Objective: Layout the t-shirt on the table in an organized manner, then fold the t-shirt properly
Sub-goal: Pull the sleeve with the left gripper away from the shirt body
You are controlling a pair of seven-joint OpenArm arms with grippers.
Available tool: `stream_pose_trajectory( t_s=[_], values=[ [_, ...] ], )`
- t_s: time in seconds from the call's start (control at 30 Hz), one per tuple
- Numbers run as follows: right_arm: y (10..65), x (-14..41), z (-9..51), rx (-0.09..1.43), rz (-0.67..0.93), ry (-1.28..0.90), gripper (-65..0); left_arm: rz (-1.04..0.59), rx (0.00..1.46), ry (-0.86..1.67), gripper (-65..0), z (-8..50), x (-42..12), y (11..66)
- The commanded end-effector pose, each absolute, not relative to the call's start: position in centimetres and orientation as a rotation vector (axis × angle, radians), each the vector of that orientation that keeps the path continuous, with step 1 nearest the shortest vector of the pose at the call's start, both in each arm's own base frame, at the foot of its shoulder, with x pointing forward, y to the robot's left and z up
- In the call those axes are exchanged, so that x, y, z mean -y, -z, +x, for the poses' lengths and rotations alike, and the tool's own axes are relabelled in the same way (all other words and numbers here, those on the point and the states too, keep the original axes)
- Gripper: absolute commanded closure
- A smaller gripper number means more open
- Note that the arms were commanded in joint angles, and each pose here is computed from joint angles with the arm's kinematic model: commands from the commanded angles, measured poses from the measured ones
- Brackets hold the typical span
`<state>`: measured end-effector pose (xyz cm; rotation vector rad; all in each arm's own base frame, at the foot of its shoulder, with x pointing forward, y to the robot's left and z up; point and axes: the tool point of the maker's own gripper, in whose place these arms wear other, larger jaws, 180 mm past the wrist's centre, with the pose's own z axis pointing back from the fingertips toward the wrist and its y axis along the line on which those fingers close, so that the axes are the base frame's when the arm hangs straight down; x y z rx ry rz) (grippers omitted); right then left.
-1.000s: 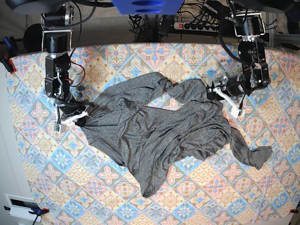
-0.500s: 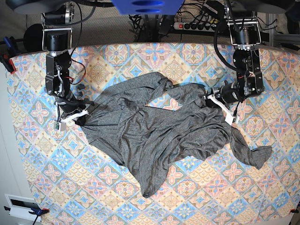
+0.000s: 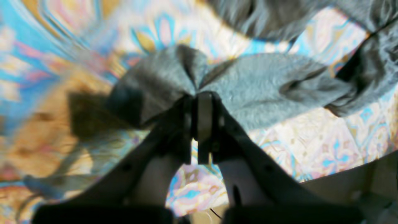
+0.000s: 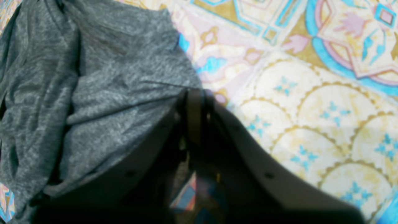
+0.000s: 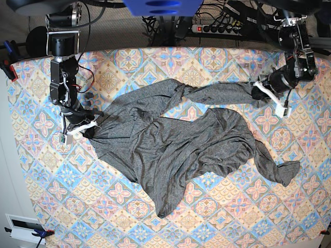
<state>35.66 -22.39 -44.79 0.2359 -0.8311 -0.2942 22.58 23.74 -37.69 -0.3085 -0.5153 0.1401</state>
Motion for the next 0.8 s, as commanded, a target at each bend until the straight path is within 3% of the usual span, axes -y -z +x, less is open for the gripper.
stream_pose_trajectory(
  t_s=[0.0,0.33,0.5,0.77],
  values=[
    [48.3,23.7,31.8,0.635,0.148,0.299,0.0,-0.271,0.54,-0.143,0.0,22.4,-25.2,36.8],
    [48.4,23.7,31.7,0.632,0.148,0.299,0.0,-0.088,0.565,-0.271,0.0,17.6,-33.3,34.6],
    [48.4,23.7,31.7,0.634,0.147,0.3,0.0,-0.078,0.538,-0.24,0.0,16.2,-33.4,34.8],
    [48.5,23.7,31.6,0.629,0.148,0.299,0.0,-0.096,0.531,-0.256,-9.7,15.9,-32.8,35.4]
  ],
)
